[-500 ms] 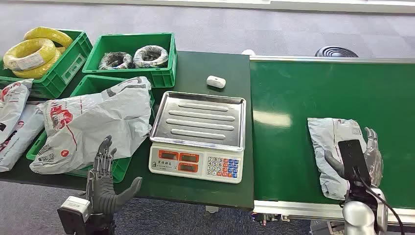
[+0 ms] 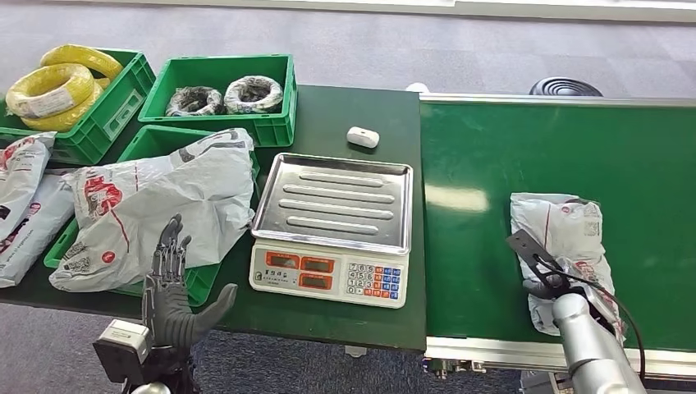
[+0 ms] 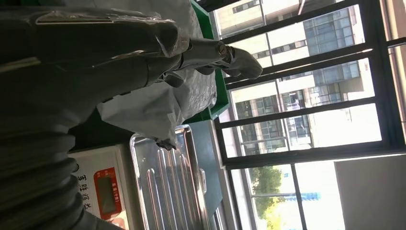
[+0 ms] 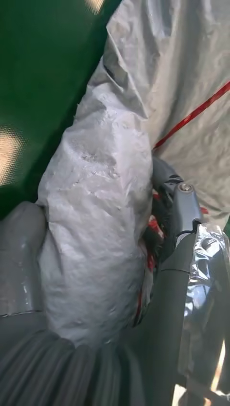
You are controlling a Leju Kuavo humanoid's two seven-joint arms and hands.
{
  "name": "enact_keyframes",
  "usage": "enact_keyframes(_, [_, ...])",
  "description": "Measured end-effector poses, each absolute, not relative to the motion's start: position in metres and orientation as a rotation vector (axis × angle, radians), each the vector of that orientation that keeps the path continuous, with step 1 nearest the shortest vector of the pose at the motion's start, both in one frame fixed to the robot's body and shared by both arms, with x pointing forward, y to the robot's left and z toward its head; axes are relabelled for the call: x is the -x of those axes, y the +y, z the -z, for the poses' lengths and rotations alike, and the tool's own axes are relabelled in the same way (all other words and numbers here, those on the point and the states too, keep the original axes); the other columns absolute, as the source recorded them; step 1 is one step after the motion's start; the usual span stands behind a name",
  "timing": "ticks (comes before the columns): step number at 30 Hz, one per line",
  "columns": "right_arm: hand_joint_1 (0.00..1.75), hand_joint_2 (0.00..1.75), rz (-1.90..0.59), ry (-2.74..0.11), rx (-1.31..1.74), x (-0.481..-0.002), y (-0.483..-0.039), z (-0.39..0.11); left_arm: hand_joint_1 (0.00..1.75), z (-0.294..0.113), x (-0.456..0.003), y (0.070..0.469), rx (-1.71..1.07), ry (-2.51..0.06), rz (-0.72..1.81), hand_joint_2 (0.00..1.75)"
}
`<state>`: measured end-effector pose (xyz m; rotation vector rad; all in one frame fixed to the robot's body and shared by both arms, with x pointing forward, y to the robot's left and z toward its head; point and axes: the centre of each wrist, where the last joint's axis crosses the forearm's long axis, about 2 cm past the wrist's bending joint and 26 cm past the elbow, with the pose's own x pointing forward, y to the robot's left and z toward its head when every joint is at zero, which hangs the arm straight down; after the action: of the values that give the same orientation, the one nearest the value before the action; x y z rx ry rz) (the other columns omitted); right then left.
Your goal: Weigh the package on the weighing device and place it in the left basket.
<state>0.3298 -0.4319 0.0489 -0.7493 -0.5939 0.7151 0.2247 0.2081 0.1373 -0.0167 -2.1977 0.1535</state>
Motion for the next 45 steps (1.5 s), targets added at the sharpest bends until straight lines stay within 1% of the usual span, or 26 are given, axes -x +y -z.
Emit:
enact_keyframes(4, [1.75, 1.75, -0.781, -0.51, 0.782, -0.337, -0.425, -0.05, 0.0, -0.135, -0.224, 0.207, 0.004, -2.201, -0.156, 1.75])
enact_keyframes(8, [1.75, 1.75, -0.757, -0.565, 0.85, -0.339, -0.423, -0.05, 0.0, -0.131, -0.22, 0.207, -0.014, -2.191, -0.163, 1.75])
enact_keyframes(15, [1.75, 1.75, -0.616, -0.899, 0.978, -0.343, -0.411, -0.061, 0.0, -0.126, -0.207, 0.213, -0.041, -2.184, -0.193, 1.75])
enact_keyframes(20, [1.75, 1.75, -0.525, -1.247, 1.101, -0.358, -0.395, -0.094, 0.0, -0.126, -0.207, 0.214, -0.045, -2.205, -0.204, 1.75])
enact_keyframes(23, [1.75, 1.75, -0.507, -1.464, 1.115, -0.368, -0.377, -0.12, 0.0, -0.127, -0.21, 0.213, -0.037, -2.228, -0.217, 1.75])
enact_keyframes(28, [1.75, 1.75, -0.632, -1.744, 0.985, -0.383, -0.331, -0.157, 0.0, -0.13, -0.222, 0.213, -0.007, -2.256, -0.221, 1.75])
enact_keyframes(31, [1.75, 1.75, -0.796, -1.878, 0.838, -0.393, -0.298, -0.176, 0.0, -0.135, -0.232, 0.211, 0.031, -2.273, -0.207, 1.75])
enact_keyframes(37, [1.75, 1.75, -1.098, -1.935, 0.646, -0.41, -0.229, -0.202, 0.0, -0.143, -0.247, 0.207, 0.07, -2.296, -0.173, 1.75])
enact_keyframes(38, [1.66, 1.75, -1.134, -1.931, 0.619, -0.412, -0.22, -0.203, 0.0, -0.144, -0.249, 0.206, 0.074, -2.296, -0.169, 1.75])
enact_keyframes(41, [0.35, 1.75, -1.22, -1.903, 0.558, -0.415, -0.197, -0.203, 0.0, -0.147, -0.253, 0.205, 0.081, -2.292, -0.164, 1.75])
enact_keyframes(42, [0.0, 1.75, -1.24, -1.888, 0.544, -0.415, -0.191, -0.201, 0.0, -0.148, -0.253, 0.205, 0.081, -2.29, -0.162, 1.75])
enact_keyframes(45, [0.0, 1.75, -1.271, -1.833, 0.529, -0.417, -0.179, -0.196, 0.0, -0.15, -0.255, 0.204, 0.073, -2.284, -0.159, 1.75])
